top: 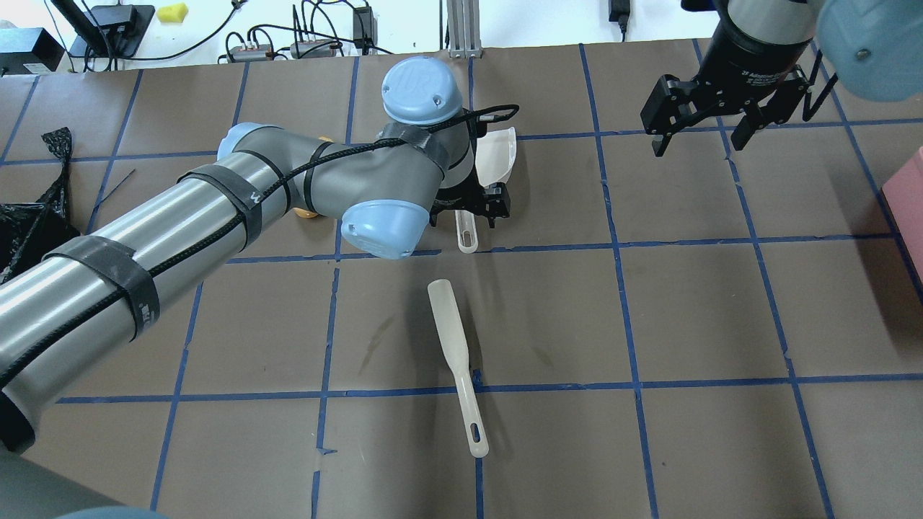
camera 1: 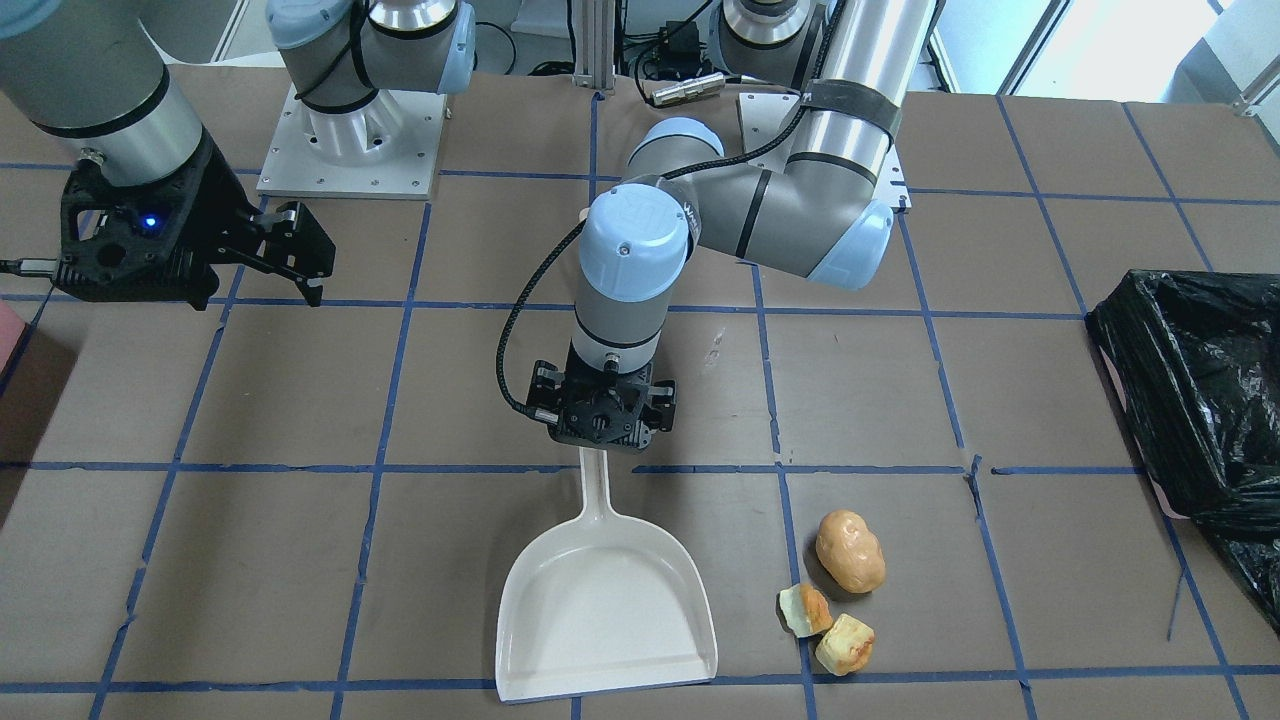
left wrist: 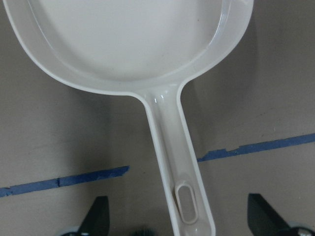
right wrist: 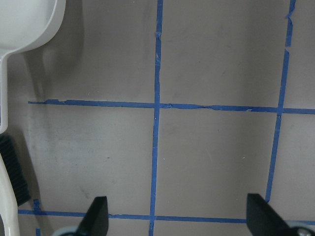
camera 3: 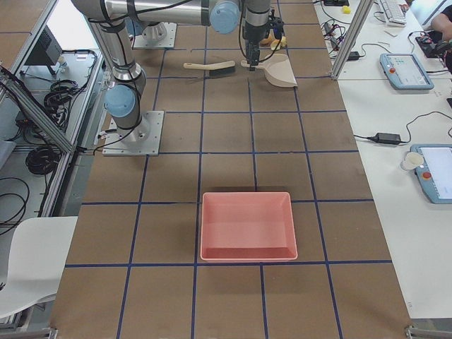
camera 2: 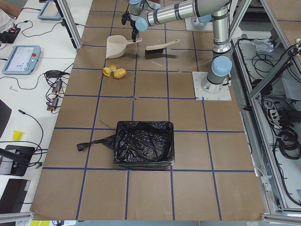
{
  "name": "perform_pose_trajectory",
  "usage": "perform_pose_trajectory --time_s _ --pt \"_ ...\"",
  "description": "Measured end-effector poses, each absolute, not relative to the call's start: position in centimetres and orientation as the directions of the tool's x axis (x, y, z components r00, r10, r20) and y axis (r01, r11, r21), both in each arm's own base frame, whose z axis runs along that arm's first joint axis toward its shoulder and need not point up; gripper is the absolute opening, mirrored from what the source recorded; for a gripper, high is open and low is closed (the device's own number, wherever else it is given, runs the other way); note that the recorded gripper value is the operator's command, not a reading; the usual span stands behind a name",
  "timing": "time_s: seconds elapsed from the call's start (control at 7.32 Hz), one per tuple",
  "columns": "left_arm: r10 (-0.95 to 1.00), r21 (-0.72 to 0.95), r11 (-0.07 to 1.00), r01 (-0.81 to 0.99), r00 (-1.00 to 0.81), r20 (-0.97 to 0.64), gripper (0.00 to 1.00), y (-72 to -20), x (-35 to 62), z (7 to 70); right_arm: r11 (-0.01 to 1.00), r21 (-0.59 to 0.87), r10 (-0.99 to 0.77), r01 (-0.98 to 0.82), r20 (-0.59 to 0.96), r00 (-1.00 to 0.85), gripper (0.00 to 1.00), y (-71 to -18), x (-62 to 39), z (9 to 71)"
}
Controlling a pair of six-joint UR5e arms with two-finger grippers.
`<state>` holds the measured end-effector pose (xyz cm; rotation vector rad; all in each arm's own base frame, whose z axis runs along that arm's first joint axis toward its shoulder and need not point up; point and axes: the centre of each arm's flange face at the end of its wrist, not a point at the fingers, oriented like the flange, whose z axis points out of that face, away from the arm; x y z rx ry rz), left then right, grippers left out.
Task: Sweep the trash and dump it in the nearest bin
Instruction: 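Lower the left gripper and grasp the dustpan handle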
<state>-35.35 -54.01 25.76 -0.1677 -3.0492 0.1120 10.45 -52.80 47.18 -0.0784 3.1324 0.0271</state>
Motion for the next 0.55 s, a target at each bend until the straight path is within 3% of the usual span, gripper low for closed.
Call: perform_pose_trajectory --time_s 0.14,0.27,0.41,0.55 --pt "0.101 -0.077 0.992 0.095 -0.991 0.082 0.58 -54.07 -35.75 24.58 0.999 0.019 -0.051 -0.051 -0.008 -0.999 0.99 -52.78 10.45 47.08" --pt "0.098 -0.080 0.993 0.091 -0.992 0.079 0.35 -54.18 -35.91 23.87 0.998 0.020 -0.051 -0.051 -0.008 -0.999 0.96 -52.76 10.44 47.03" --pt "0.099 -0.084 0.992 0.093 -0.992 0.072 0.25 -54.17 -35.88 23.94 0.998 0.020 -0.052 -0.052 -0.009 -0.999 0.76 -52.72 10.45 47.04" --pt "0.100 -0.082 0.992 0.095 -0.993 0.065 0.21 -54.04 -35.79 24.15 0.998 0.020 -0.053 -0.053 -0.009 -0.999 1.00 -52.71 10.45 47.04"
